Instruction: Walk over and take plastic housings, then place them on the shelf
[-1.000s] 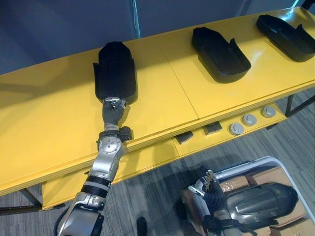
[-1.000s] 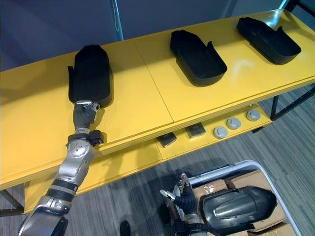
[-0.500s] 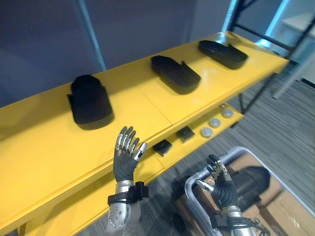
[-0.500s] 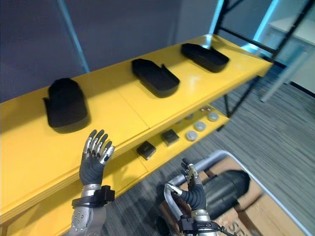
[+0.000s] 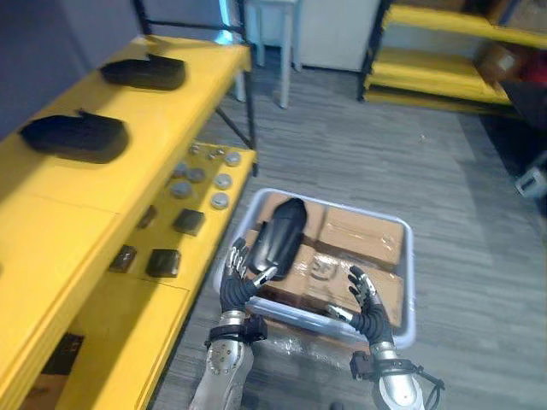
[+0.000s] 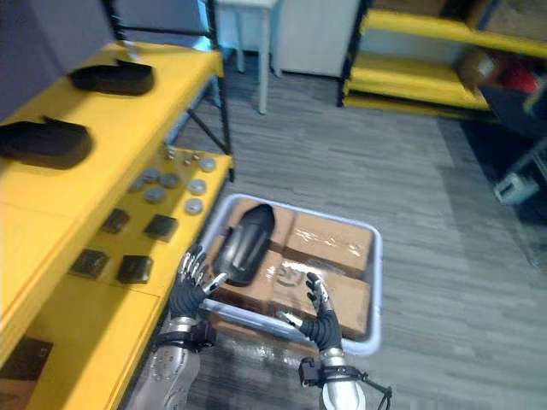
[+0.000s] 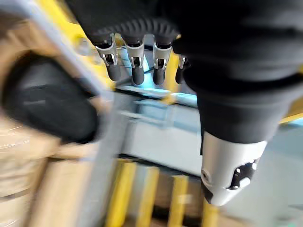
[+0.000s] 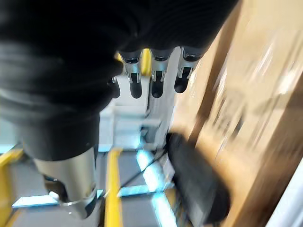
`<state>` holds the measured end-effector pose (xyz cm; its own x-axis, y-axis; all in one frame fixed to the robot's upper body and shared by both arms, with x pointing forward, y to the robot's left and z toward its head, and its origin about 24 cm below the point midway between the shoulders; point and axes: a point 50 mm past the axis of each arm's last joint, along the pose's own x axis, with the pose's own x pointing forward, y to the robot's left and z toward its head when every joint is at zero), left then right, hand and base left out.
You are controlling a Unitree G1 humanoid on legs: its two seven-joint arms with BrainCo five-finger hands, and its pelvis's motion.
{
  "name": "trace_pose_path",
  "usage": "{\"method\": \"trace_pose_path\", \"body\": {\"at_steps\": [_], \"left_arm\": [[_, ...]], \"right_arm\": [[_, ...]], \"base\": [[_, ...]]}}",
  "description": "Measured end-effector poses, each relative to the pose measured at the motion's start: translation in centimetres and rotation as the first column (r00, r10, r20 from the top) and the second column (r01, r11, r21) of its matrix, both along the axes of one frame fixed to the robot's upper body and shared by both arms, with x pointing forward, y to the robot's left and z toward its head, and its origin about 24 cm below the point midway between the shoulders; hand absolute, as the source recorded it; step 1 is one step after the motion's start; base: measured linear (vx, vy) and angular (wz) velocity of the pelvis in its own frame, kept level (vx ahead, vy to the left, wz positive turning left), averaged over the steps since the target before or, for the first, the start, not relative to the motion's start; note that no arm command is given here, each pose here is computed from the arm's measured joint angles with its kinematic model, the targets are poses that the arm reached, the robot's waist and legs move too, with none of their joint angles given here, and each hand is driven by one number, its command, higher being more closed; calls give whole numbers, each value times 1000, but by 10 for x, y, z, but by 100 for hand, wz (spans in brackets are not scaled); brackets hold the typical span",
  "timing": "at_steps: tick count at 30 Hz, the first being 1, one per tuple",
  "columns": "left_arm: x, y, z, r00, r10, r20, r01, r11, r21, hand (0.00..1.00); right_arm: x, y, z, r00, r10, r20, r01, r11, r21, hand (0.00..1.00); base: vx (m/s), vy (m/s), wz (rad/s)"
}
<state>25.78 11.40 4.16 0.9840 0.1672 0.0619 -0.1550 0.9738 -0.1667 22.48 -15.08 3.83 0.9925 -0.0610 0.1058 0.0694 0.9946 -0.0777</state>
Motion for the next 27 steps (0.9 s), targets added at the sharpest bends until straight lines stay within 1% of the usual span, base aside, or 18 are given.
{"method": "trace_pose_path", "body": {"at_steps": [4,6,10,11,12,15,17,19,23,25,27], "left_arm": [[-5,16,-29,988,94,-124,-93,995,20,0],[-10,30,-44,968,165,-190,-160,986,41,0],[-24,49,-69,926,240,-293,-207,968,139,0],[-33,56,-79,905,269,-330,-209,956,207,0],[-35,58,-81,902,273,-335,-209,954,215,0],[-44,63,-91,881,291,-373,-196,942,272,0],[-53,65,-97,867,302,-397,-191,936,296,0],[-59,66,-106,855,295,-427,-164,934,317,0],[-68,70,-122,821,280,-497,-107,932,347,0],[-70,67,-128,813,249,-526,-56,933,355,0],[-67,65,-128,824,225,-520,-41,939,342,0]], "right_arm": [[-4,-18,-9,994,-106,-34,106,994,-13,0],[6,-25,-14,989,-139,-55,136,989,-55,0],[33,-24,-14,984,-167,-67,162,984,-77,0],[53,-20,-6,981,-188,-50,184,980,-77,0],[57,-19,-4,980,-193,-46,189,979,-76,0],[98,-14,32,971,-233,47,236,969,-78,0],[114,-11,49,963,-257,78,262,963,-64,0],[134,-15,72,941,-322,102,327,945,-31,0],[157,-19,118,906,-389,166,390,920,28,0],[166,-29,145,873,-444,201,443,895,52,0],[169,-39,160,846,-484,225,484,873,59,0]], "base": [[24,-146,-5],[-36,-40,27],[-41,68,40],[-27,65,40],[-48,103,27],[-78,101,6],[-123,114,15],[-98,75,17],[-103,45,7],[-73,11,19],[-37,7,20]]}}
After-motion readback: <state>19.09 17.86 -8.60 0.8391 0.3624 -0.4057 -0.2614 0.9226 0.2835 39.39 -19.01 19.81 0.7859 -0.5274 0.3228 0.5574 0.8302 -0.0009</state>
